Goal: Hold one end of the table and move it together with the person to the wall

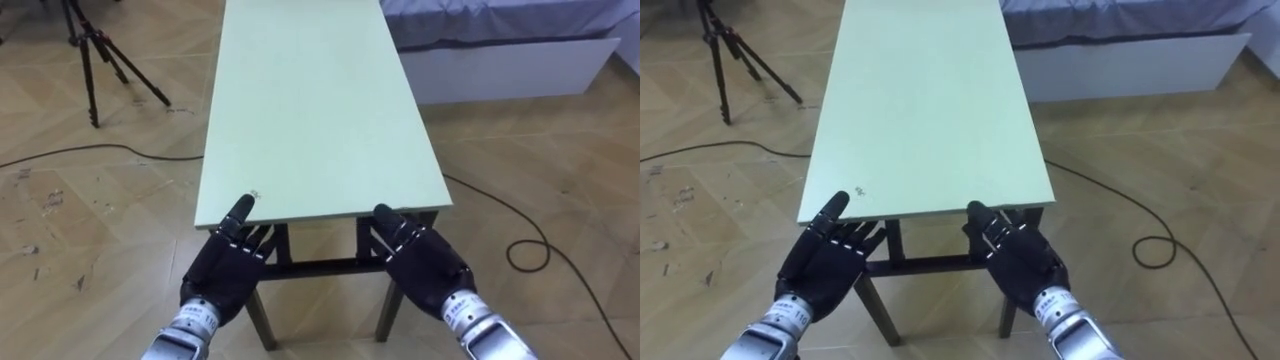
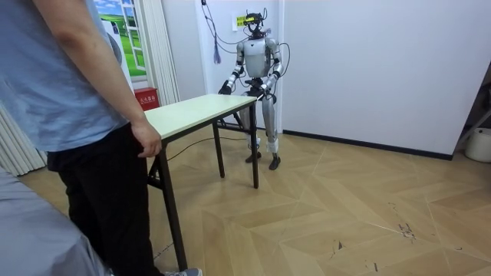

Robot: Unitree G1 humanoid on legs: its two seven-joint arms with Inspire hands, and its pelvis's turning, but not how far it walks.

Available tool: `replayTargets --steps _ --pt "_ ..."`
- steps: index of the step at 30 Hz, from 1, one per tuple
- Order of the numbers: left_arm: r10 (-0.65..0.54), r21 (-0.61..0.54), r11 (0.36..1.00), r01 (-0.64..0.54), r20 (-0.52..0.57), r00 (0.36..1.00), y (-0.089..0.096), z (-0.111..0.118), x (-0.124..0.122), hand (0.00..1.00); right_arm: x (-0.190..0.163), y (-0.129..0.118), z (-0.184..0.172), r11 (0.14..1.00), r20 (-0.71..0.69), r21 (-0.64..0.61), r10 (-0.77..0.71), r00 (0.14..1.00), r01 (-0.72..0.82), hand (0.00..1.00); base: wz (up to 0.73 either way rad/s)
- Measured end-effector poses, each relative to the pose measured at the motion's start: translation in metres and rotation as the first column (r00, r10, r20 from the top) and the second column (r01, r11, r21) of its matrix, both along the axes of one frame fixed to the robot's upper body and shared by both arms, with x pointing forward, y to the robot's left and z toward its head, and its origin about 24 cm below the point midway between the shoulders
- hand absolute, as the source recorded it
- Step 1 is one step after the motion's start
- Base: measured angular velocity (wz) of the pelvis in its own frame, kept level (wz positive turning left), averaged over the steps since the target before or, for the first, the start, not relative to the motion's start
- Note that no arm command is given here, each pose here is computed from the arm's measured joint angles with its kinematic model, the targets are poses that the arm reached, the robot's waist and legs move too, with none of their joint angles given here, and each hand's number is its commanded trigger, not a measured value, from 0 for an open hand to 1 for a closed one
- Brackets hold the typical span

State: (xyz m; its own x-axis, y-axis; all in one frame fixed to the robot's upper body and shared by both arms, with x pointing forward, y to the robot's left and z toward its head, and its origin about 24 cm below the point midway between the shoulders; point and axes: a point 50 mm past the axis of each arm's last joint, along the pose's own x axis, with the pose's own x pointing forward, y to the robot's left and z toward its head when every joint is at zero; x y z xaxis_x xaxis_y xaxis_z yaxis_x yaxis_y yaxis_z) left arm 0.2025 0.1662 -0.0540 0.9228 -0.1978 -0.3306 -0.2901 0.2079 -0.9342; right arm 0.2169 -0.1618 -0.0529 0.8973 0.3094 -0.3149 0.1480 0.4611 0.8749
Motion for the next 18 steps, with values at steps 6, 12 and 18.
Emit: replayTargets --steps 6,12,18 --pt "0.004 -0.003 1.0 -0.004 -0.006 1.0 -0.0006 -0.0003 0.0001 0.0 0.0018 -0.0047 0.0009 0.999 -0.015 0.021 -0.047 0.999 0.047 0.0 0.0" --pt "0.001 -0.005 1.0 -0.001 -0.008 1.0 -0.0009 -0.0004 0.0 0.0 0.0033 -0.0035 0.0019 0.994 -0.032 0.075 -0.078 0.996 0.08 0.0 -0.04" --pt "-0.002 -0.013 1.0 0.002 -0.009 1.0 -0.0004 -0.0002 0.0 0.0 0.0041 -0.0018 0.0023 0.987 -0.047 0.119 -0.099 0.994 0.104 0.0 0.0"
